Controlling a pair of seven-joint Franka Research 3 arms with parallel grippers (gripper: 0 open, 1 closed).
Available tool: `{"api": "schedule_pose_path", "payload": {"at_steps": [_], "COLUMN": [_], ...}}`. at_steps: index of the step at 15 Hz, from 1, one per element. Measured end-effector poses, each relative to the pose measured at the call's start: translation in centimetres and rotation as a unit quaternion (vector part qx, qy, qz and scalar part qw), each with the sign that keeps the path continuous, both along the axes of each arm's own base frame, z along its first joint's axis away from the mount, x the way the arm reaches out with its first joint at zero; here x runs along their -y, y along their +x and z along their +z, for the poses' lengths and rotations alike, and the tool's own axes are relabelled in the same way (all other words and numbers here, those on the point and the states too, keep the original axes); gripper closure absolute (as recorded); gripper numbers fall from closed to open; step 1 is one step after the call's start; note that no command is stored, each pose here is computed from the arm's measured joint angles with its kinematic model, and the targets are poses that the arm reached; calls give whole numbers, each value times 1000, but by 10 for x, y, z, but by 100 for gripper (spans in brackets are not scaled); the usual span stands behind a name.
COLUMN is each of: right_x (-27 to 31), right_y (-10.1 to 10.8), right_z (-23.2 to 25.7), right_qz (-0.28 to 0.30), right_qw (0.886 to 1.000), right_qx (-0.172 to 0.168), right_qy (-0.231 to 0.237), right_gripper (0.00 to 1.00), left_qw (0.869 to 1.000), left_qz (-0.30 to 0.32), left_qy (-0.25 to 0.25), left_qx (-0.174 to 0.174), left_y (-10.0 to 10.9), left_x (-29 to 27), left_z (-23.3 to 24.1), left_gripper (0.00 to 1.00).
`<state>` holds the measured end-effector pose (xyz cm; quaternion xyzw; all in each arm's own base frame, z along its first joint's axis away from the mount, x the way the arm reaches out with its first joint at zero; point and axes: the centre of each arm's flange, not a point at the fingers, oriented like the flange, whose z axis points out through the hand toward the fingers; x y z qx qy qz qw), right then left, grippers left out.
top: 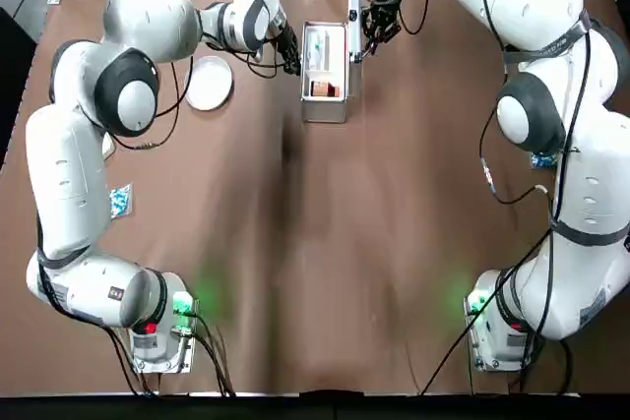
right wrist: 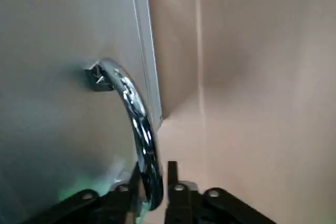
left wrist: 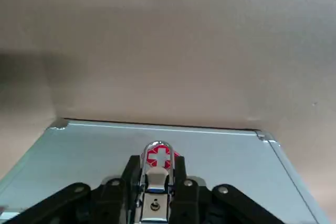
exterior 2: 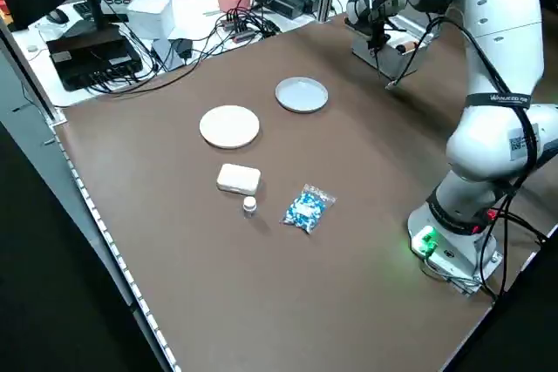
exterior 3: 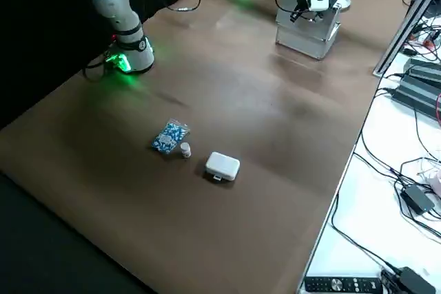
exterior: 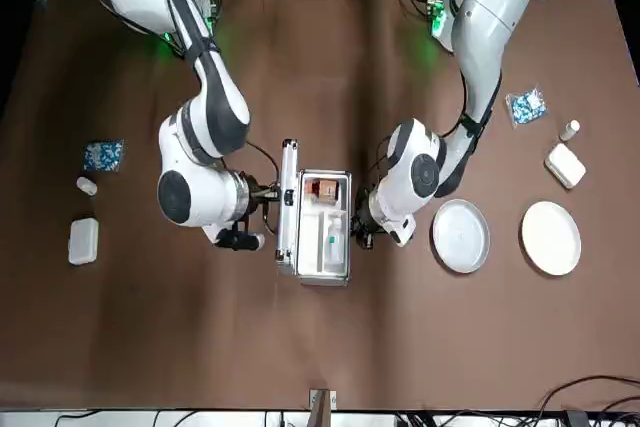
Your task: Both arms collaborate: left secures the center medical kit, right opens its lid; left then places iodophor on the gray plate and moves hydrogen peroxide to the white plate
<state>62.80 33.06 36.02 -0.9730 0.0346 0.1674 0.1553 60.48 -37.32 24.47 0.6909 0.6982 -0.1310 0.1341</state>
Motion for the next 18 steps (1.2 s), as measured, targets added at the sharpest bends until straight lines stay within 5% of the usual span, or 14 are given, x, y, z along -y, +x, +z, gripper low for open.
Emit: {"api": "schedule_pose_path", "payload": {"at_steps": [3, 6, 18], "right_x": [12, 17, 60], "right_y": [4, 5, 25], "right_z": [2, 1, 2], "right_qz": [10, 14, 17], "right_qw": [1000, 1000, 1000], "right_qx": [1, -2, 11], "right_qy": [5, 7, 19], "right_gripper": [53, 40, 25], "left_qw": [1000, 1000, 1000], "left_qz": [0, 0, 0], "left_qy": [0, 0, 0], "left_qx": [0, 0, -1], "left_y": [0, 0, 0], "left_x": [0, 0, 0], "left_z": [0, 0, 0], "left_gripper": [70, 70, 70]}}
